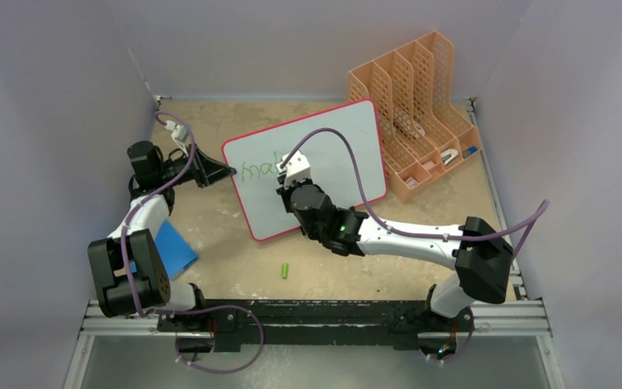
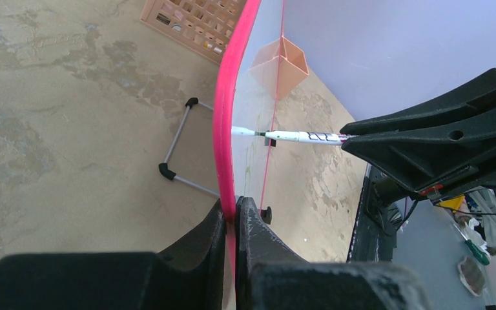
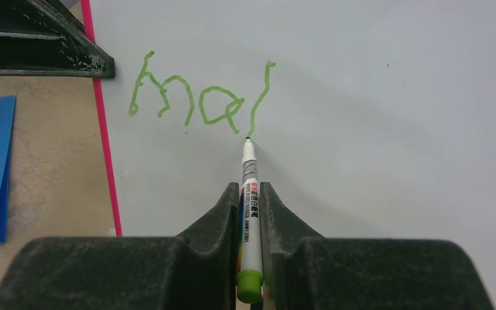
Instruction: Write a sentence on the whiteboard
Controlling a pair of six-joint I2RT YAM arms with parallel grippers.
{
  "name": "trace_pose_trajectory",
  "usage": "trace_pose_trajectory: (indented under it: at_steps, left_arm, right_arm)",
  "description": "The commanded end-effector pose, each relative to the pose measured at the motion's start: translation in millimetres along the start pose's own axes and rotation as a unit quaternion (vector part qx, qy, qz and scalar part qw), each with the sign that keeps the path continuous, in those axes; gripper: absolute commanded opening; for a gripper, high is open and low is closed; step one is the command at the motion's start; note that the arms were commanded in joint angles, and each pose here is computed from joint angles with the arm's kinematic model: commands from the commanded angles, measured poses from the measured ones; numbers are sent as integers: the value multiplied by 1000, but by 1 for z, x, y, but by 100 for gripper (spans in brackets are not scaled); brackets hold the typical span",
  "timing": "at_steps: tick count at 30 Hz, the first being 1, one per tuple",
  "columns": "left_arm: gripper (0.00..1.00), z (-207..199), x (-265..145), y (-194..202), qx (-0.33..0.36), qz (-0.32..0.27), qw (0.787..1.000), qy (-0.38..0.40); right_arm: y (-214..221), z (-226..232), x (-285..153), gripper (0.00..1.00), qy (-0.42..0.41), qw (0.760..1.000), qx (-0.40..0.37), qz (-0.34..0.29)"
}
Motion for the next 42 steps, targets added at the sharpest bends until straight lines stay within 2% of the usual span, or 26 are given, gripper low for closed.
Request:
trace_pose_trajectory:
  at_steps: [1, 9, 31, 42]
  left_arm:
    - [0, -10, 4, -1, 33, 9, 999, 18]
    - [0, -10, 4, -2, 34, 9, 999, 17]
    - [0, -11, 4, -2, 34, 10, 999, 20]
    - [0, -11, 5, -2, 33, 10, 999, 20]
  right_arm:
    - [-20, -6, -8, 0, 4, 1000, 20, -21]
    - [-48, -13, -14, 0, 5, 998, 41, -51]
    - [-50, -26, 3, 0, 74, 995, 31, -54]
    - [-55, -27, 5, 0, 75, 995, 32, -62]
Point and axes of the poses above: each gripper's point midway between its finger pads, its own x axis out along the fingers, its own z axis along the line the jaws close on, y = z × x, the point moved 3 cm from there along -x, back along the fingers, and after that the axes turned 10 degrees about -x, right-handed, at the moved point
